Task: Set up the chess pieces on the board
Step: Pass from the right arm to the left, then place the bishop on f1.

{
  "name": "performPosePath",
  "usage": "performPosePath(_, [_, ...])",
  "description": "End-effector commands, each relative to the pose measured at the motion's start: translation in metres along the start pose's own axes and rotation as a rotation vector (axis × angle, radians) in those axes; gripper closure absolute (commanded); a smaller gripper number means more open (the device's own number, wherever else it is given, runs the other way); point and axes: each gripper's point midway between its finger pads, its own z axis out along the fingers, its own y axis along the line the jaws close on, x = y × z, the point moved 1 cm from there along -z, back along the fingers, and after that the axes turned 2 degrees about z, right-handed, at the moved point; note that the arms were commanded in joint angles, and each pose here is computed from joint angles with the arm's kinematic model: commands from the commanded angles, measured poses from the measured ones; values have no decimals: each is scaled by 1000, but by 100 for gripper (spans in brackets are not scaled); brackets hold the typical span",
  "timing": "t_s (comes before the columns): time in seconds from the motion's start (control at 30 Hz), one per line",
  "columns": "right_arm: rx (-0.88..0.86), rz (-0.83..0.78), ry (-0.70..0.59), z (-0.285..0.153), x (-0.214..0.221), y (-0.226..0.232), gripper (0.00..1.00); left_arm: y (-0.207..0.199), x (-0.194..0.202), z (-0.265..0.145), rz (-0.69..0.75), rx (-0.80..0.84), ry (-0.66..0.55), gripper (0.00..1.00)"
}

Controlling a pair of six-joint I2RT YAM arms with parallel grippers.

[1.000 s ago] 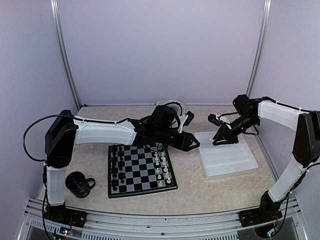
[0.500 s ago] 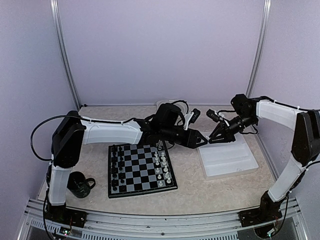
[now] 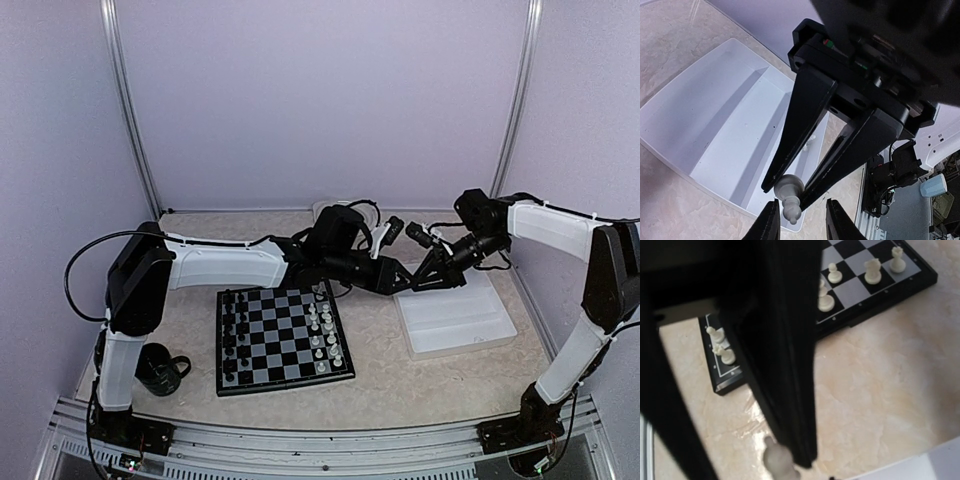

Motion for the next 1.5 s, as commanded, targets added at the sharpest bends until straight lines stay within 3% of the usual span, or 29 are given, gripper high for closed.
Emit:
performPosePath(0.0, [-31,-25,-2,4,-2,14,83,-4,-7,3,8,34,-23,70])
performPosePath(0.23, [-30,-35,1,5,-6,17,83,0,-6,3,-8,39,-23,91])
performPosePath(0.37, [-30,-35,-1,4,-7,18,82,3,-5,-1,-12,30,-25,98])
performPosePath(0.53, [-18,-40,-19,-3,-2,20,66,16,4,-17,7,-59,21,99])
performPosePath(0.73, [33,35,-82,-3,14,3,63,52,16,-71,124,-393,170,99])
performPosePath(0.87, [55,63,-109,4,20,-5,62,79,19,-105,110,-543,263,99])
performPosePath(0.97, [77,73,-94,9,27,-11,62,96,19,-120,66,-588,309,99])
performPosePath(1.23, [87,81,-71,14,39,-14,62,121,43,-111,9,-622,446,99])
performPosePath(1.47, [83,84,-65,17,42,-14,62,136,57,-110,-24,-655,485,99])
